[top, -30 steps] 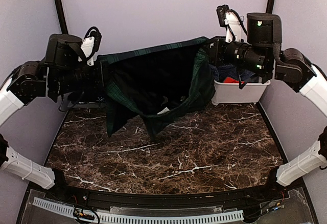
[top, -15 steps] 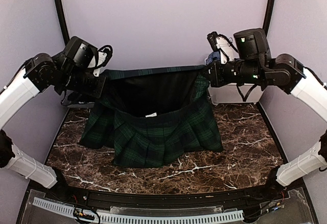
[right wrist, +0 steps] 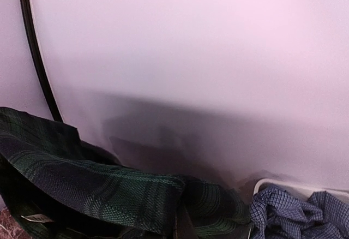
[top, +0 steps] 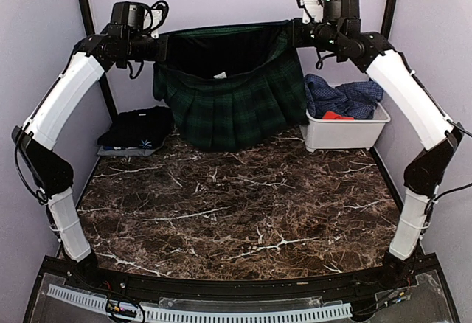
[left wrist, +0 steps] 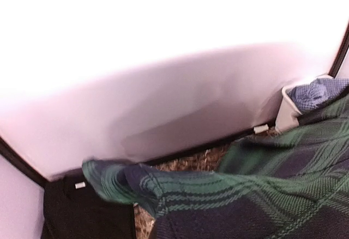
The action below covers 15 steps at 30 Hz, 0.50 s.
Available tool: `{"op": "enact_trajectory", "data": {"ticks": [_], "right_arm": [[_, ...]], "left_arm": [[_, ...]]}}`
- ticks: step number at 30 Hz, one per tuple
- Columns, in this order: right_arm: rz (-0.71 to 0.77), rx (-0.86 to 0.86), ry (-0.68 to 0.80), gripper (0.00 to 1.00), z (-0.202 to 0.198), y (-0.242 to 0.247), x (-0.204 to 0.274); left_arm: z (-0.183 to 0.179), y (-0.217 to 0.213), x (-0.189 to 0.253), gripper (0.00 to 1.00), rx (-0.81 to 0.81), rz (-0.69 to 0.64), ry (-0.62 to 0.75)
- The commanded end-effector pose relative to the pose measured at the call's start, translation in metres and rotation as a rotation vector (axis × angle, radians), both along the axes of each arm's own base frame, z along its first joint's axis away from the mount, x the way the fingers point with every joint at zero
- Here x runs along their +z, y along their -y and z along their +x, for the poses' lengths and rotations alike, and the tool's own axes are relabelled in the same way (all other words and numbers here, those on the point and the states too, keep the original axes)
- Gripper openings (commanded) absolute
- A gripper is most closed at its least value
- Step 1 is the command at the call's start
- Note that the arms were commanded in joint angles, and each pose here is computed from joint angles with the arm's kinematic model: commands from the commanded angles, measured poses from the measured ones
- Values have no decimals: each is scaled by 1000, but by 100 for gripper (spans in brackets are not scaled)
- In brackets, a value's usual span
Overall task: Fold and stack the mixed laundry pile
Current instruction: Flatten out the crumpled skirt at the center of the board.
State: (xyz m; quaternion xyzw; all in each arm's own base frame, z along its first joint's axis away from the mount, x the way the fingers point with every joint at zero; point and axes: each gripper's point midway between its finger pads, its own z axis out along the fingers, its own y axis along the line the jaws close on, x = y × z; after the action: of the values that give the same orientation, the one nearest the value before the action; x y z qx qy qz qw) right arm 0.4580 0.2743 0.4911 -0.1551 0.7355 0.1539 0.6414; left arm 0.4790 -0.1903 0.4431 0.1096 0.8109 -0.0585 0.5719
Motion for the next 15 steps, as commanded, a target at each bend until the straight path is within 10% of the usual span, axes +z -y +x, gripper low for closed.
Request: {"op": "enact_trajectory", "data": {"ticks": [1,12,15], "right_arm": [[43,-65,197,0,-18,36,69],[-37,56,-525,0,-99,27,-271],[-74,155,-722,40,-161,22,-324]], "left_arm": [[-13,-20,61,0,16,-8,184],[-118,-2,-225,8,-152,-110,-431],[-178,10,-270,28,-204,-41,-595]]}}
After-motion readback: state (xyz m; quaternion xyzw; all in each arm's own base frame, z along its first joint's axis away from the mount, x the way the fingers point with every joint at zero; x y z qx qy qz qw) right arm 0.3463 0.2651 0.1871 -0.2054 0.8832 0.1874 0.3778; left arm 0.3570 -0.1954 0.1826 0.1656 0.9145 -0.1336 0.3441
